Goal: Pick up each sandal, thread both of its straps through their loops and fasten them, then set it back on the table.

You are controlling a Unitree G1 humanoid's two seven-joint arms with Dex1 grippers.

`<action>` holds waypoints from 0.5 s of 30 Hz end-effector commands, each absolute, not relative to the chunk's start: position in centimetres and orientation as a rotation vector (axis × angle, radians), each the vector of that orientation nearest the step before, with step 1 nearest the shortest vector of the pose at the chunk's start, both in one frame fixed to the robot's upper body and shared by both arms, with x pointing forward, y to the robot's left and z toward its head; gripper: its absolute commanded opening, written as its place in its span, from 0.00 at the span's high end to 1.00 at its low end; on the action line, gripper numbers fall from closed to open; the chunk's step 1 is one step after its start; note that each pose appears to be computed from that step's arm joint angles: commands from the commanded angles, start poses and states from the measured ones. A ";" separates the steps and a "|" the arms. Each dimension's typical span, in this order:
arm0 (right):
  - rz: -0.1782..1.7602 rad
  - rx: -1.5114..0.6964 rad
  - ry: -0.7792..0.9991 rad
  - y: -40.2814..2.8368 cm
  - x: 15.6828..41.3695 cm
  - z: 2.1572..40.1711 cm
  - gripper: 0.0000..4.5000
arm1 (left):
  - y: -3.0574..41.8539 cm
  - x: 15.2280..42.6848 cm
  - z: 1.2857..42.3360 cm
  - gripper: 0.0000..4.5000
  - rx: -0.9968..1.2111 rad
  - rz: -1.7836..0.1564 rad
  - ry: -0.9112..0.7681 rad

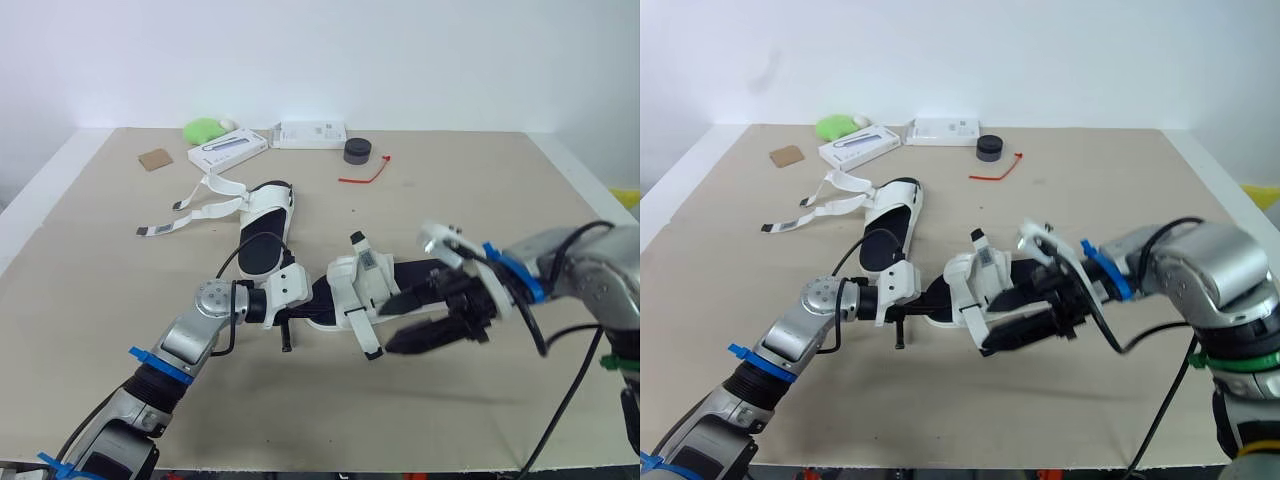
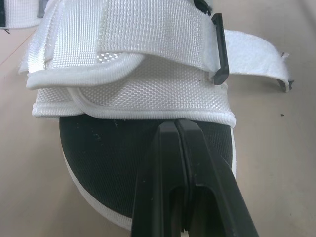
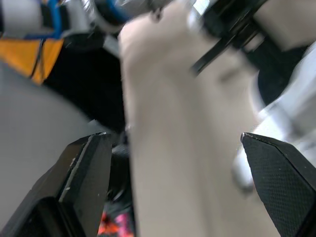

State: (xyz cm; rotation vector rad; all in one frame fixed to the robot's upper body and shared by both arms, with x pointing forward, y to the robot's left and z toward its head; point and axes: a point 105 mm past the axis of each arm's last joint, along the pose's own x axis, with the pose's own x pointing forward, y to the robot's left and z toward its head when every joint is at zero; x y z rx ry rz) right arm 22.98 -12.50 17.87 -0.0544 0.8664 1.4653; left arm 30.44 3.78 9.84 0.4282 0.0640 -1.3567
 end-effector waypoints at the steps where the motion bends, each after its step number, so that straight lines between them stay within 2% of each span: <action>1: 1.344 -0.100 0.870 -12.9 23.9 15.1 0.01 | 4.5 30.3 7.0 1.00 0.454 -1.343 0.191; 6: 1.257 -0.070 0.843 -13.1 25.4 14.1 0.01 | 4.6 30.3 7.1 1.00 0.456 -1.343 0.192; 15: 1.259 -0.037 0.831 -12.5 25.7 14.1 0.01 | 4.9 30.3 7.0 1.00 0.458 -1.340 0.200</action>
